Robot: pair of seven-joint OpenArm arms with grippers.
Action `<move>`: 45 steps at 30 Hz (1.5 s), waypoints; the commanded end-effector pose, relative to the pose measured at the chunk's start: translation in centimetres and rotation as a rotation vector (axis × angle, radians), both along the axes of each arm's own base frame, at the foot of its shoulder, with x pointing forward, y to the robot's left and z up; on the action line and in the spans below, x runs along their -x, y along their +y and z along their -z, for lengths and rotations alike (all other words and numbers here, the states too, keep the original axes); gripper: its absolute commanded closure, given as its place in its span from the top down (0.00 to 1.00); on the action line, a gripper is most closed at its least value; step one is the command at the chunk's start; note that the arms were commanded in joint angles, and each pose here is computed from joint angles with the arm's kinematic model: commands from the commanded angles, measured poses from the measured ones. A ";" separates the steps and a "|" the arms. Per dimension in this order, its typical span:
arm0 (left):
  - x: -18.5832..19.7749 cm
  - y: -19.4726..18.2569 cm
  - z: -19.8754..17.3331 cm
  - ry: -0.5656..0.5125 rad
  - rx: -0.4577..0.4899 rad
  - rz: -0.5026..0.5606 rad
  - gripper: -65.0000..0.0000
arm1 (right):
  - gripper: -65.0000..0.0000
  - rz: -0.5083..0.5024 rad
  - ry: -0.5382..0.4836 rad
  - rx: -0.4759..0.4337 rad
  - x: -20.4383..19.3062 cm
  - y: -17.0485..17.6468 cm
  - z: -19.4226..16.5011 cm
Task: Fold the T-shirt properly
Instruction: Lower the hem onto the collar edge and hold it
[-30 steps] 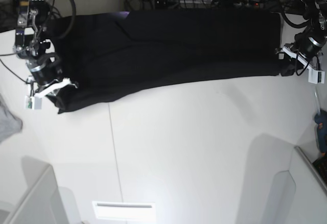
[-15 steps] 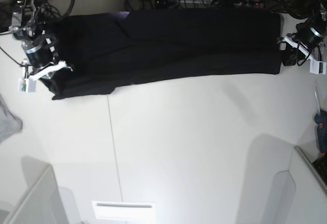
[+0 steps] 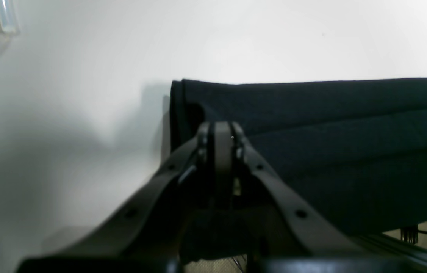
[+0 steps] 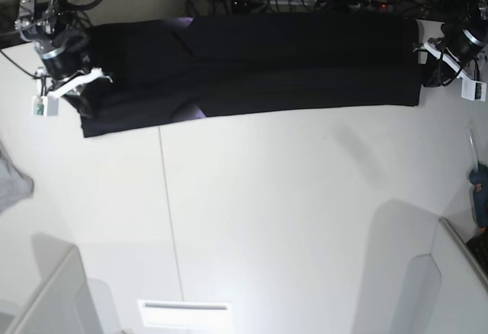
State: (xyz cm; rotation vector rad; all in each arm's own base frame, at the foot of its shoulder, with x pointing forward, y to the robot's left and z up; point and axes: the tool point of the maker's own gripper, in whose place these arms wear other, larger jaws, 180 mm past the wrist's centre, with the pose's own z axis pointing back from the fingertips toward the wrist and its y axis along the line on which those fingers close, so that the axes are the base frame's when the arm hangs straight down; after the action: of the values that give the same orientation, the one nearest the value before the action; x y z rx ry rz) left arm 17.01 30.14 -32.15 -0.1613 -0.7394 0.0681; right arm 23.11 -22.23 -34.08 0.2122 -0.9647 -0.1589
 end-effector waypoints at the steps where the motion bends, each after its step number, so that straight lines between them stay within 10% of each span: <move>1: -0.1 0.2 -0.8 -0.024 -0.014 0.008 0.00 | 0.00 -0.005 -0.045 0.011 -0.5 -0.2 -1.2; 45: 2.3 1.2 1.1 0.076 -0.095 0.001 0.00 | 0.00 0.107 0.174 -0.046 7.0 -0.5 3.9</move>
State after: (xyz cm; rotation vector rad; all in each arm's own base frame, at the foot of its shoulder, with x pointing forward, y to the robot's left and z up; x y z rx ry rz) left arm 14.40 31.07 -33.90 -0.0790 -0.6482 0.0550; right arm 15.62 -22.31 -38.82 0.1922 -0.7637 -0.3012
